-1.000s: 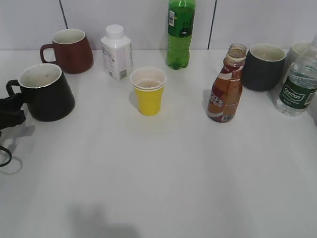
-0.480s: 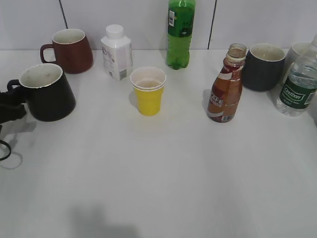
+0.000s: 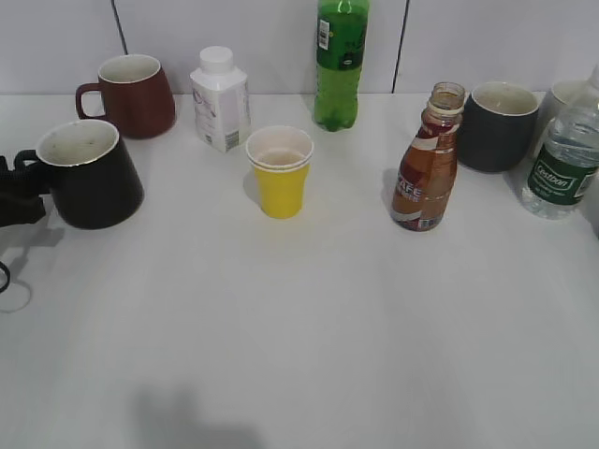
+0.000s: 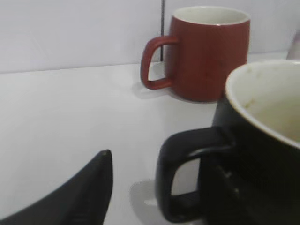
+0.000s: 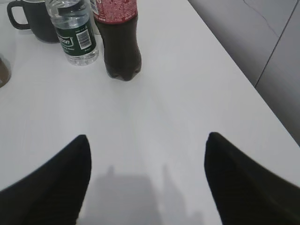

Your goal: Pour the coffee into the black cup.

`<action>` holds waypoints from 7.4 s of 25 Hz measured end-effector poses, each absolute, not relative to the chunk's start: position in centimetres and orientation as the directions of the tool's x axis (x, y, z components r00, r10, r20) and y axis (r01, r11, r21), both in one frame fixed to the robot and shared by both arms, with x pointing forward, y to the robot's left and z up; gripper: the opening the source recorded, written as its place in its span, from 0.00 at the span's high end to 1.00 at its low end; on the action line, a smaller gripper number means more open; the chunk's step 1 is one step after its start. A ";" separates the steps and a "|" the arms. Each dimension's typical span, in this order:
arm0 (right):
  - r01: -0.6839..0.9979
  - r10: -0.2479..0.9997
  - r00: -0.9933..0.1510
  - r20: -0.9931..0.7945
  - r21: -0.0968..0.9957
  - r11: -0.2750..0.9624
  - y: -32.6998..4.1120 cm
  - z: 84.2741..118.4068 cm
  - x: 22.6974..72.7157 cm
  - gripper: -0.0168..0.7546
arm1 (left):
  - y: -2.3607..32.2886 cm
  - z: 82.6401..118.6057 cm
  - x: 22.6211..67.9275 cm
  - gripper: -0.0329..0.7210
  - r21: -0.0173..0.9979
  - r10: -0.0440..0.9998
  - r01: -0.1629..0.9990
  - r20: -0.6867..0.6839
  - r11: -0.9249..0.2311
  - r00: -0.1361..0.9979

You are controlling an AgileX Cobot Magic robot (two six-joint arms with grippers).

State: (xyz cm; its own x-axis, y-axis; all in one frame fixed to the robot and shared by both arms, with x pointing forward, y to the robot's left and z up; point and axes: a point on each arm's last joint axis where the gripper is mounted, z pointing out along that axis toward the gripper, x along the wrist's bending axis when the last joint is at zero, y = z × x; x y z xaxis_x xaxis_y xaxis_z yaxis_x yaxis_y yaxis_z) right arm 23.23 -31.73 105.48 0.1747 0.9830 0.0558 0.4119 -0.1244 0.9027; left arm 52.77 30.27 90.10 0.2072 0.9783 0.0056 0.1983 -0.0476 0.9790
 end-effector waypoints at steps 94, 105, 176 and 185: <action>0.164 0.996 0.078 0.030 0.986 -0.043 -31.1 108.4 25.0 0.22 | 20.2 94.1 56.6 0.91 0.992 0.482 0.046 0.017 -0.119 0.876; -0.060 0.997 -0.072 -0.007 0.998 0.002 -29.2 108.3 33.2 0.22 | 20.2 94.1 56.6 0.91 0.992 0.482 0.046 0.017 -0.119 0.876; 0.258 0.751 -0.653 0.102 0.962 0.093 -19.8 89.0 55.9 0.26 | 20.2 94.2 56.6 0.91 0.992 0.482 0.045 0.018 -0.119 0.876; 0.248 0.746 -0.657 0.107 0.965 0.080 -19.7 89.0 55.9 0.28 | 20.2 94.2 56.6 0.91 0.992 0.482 0.045 0.018 -0.119 0.876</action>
State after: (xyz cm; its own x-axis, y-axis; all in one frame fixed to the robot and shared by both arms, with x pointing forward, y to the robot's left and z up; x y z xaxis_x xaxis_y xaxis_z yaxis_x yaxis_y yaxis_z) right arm 55.92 -19.69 89.01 -0.6572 0.7461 0.1068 0.2480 0.0802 0.9654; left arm 56.58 20.16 94.16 0.8761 0.4818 0.0180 0.0450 -0.1190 0.9919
